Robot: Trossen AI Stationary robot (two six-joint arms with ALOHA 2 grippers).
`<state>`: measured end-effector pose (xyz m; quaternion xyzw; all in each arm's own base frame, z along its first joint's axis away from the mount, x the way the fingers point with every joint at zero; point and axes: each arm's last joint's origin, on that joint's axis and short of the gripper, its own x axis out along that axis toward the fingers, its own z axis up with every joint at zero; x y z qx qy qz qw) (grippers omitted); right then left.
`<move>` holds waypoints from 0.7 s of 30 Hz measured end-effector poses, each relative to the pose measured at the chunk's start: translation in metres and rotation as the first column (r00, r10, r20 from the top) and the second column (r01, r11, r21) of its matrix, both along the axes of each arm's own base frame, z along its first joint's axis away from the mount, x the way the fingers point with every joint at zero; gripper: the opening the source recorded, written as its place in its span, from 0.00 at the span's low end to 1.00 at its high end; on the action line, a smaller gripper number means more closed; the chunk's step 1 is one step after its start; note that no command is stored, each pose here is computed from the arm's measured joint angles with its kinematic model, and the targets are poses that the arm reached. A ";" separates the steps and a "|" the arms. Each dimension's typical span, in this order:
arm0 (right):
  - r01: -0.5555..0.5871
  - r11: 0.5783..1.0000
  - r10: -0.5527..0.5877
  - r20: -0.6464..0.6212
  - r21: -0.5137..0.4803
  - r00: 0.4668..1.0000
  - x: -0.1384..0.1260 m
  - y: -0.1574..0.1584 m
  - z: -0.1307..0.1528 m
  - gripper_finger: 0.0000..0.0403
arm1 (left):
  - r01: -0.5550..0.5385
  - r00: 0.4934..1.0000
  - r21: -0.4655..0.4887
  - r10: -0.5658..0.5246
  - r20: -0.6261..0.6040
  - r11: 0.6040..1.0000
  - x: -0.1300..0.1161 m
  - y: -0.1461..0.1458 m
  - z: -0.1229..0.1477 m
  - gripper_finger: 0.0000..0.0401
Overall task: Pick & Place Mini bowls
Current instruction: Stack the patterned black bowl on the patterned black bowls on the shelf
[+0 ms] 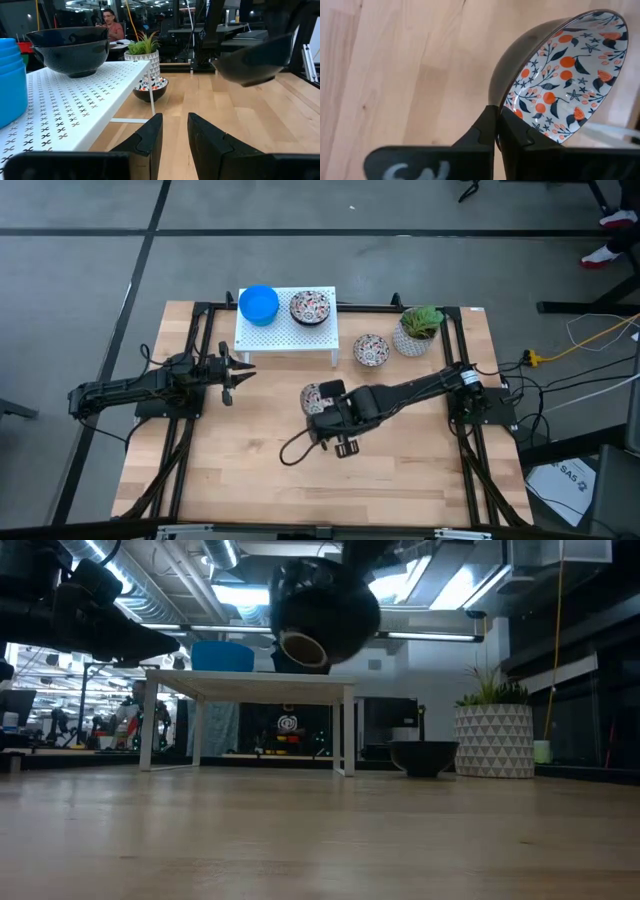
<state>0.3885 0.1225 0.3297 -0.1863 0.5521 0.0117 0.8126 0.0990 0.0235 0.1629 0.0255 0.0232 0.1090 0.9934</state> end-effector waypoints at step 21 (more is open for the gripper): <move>-0.137 0.946 0.178 0.114 -0.295 0.977 0.009 -0.047 0.056 0.04 | 0.000 1.000 0.000 0.000 0.000 1.000 0.000 0.000 0.000 0.22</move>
